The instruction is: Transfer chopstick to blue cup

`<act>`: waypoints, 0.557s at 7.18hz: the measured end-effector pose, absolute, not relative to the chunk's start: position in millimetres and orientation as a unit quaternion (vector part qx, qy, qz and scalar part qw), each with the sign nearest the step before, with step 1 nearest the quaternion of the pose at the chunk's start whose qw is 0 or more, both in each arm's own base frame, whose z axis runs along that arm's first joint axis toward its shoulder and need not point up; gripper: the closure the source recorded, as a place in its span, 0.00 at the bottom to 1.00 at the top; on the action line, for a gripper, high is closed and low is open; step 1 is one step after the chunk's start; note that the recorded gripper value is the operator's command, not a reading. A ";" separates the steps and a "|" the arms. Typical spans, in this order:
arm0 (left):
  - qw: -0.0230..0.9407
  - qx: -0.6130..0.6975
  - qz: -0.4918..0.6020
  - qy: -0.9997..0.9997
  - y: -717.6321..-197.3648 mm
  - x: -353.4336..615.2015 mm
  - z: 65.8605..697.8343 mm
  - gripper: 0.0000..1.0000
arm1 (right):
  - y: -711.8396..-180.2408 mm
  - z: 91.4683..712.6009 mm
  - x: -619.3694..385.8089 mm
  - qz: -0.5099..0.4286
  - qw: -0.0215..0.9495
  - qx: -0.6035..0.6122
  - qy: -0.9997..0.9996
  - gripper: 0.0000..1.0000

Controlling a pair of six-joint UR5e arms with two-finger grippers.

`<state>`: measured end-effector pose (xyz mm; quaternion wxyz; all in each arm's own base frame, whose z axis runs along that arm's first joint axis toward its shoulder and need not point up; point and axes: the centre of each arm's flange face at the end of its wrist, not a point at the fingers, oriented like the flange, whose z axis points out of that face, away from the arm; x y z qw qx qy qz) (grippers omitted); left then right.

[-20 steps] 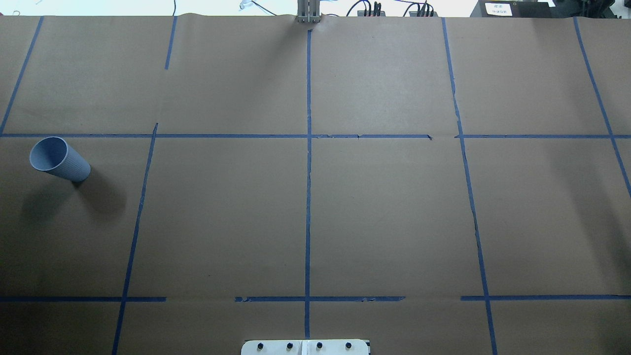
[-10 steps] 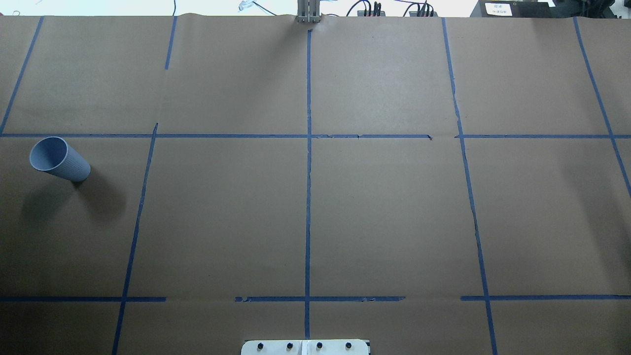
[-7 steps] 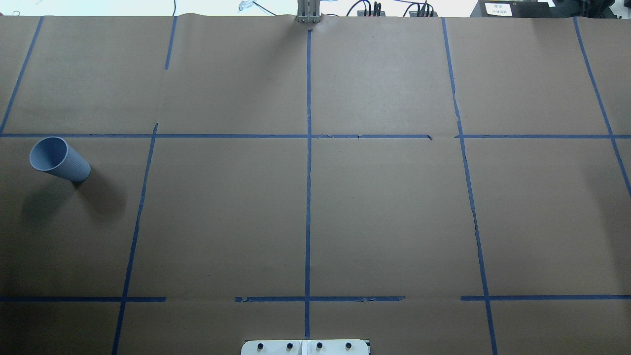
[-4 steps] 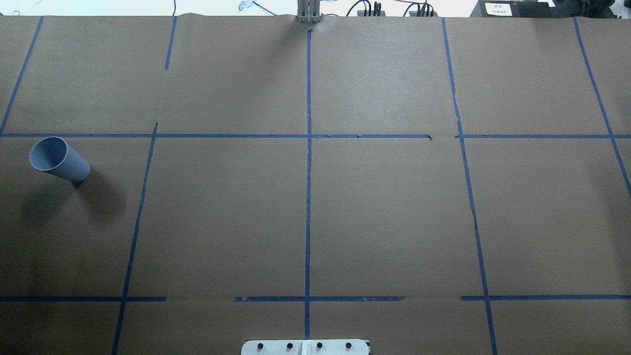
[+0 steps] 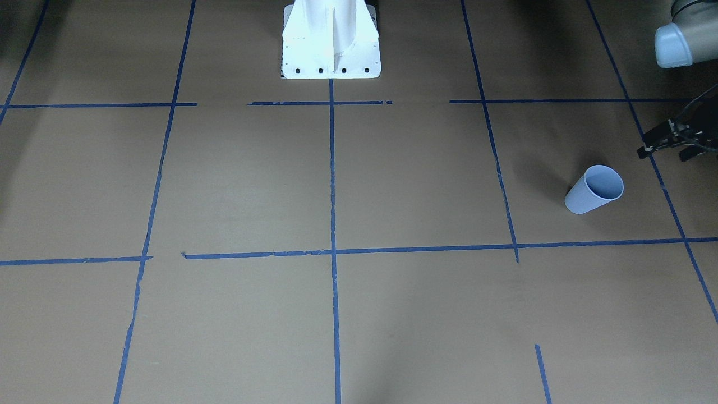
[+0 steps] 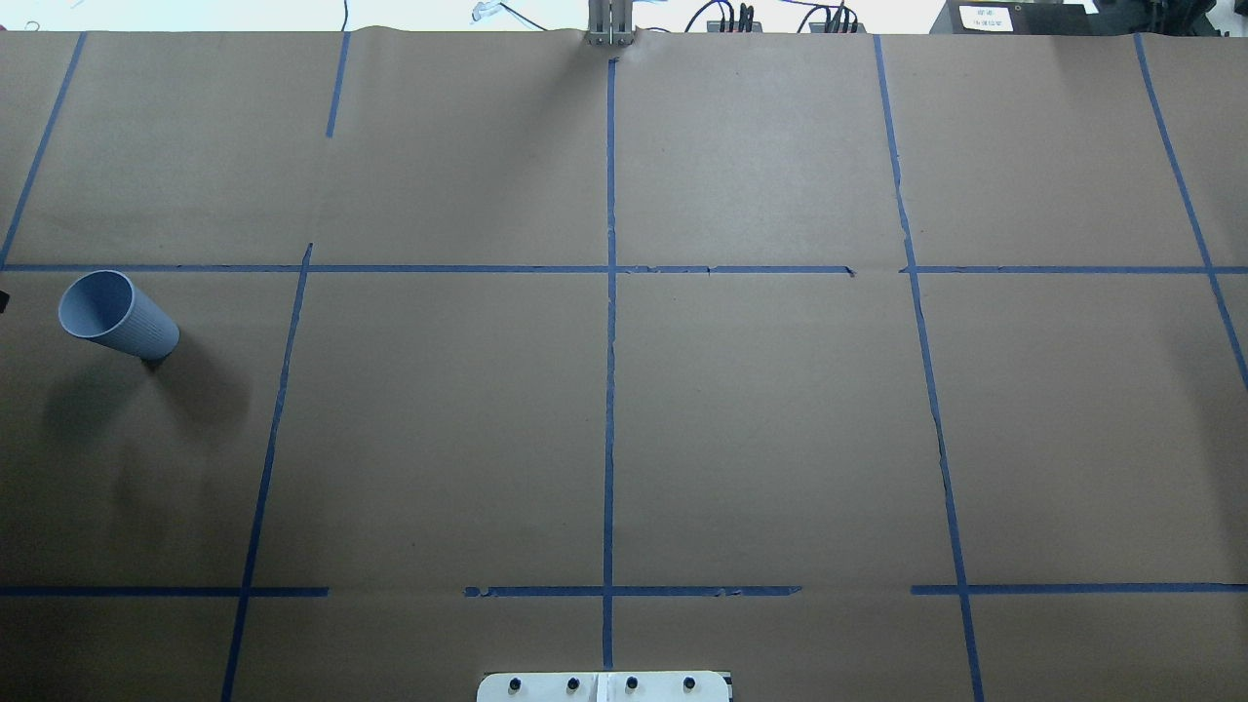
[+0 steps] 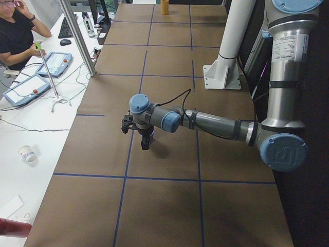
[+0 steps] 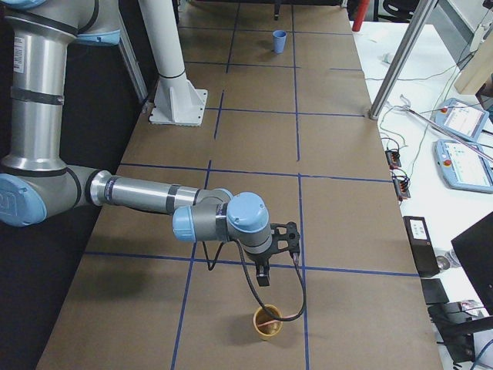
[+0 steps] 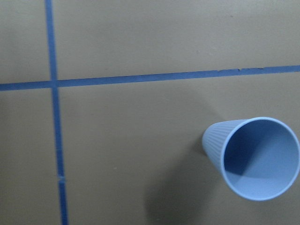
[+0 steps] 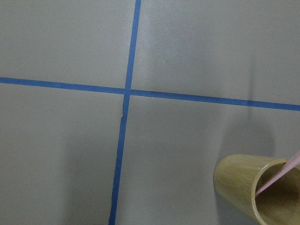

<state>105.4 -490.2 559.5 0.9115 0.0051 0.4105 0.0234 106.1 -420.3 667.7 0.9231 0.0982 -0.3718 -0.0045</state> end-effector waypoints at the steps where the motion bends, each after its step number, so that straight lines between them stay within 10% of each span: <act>1: 0.915 0.004 0.015 0.403 -496.6 120.9 562.1 0.00 | -419.8 667.6 105.5 -0.005 0.922 0.098 -0.375 0.02; 4: 0.915 -0.003 0.000 0.403 -524.4 148.7 556.6 0.01 | -418.4 668.1 104.8 -0.005 0.920 0.097 -0.379 0.02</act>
